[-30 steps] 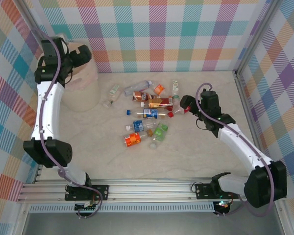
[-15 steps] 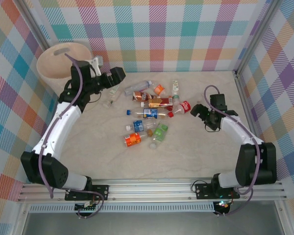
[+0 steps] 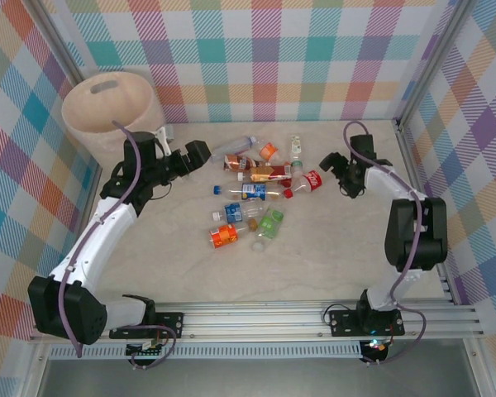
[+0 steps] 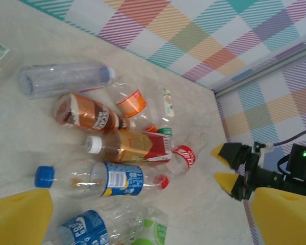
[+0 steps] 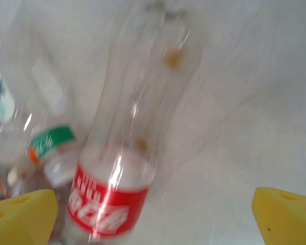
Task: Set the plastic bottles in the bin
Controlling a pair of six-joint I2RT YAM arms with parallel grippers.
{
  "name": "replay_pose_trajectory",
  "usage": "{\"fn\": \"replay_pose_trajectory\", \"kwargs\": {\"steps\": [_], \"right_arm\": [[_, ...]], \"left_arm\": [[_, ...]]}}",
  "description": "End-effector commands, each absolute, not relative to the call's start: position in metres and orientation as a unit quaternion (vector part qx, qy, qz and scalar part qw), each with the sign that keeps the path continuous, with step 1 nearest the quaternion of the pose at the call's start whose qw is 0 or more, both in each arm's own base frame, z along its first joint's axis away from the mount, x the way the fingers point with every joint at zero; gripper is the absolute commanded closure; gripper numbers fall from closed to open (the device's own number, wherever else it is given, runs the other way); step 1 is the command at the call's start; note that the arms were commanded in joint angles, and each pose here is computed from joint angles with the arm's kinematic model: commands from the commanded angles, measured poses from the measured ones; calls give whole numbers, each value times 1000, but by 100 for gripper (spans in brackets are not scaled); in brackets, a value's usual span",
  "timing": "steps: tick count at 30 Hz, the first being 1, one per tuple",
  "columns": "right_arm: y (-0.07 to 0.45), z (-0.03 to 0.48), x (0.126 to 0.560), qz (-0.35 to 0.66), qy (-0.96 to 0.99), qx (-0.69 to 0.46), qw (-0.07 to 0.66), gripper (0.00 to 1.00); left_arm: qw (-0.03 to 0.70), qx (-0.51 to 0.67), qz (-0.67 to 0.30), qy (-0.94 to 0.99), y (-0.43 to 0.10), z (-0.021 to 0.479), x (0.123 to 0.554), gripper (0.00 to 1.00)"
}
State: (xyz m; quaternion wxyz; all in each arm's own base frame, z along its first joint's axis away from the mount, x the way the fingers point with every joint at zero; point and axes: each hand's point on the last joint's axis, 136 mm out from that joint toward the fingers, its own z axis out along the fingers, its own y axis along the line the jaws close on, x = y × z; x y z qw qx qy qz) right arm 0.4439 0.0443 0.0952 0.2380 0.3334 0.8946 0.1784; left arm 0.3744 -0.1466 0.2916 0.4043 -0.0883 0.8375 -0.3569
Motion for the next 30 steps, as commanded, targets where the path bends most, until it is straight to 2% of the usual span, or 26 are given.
{"fn": "replay_pose_trajectory", "kwargs": {"steps": [1, 9, 20, 30], "right_arm": [[28, 92, 467, 165, 871, 383, 258, 7], [35, 74, 503, 176, 875, 384, 236, 10], [38, 42, 518, 162, 884, 389, 202, 16], [33, 41, 509, 155, 889, 362, 234, 40]], "left_arm": [[410, -90, -337, 842, -141, 291, 362, 0], [402, -92, -315, 855, -136, 277, 362, 0], [384, -78, -319, 863, -142, 266, 363, 0], [364, -74, -332, 867, -149, 258, 361, 0]]}}
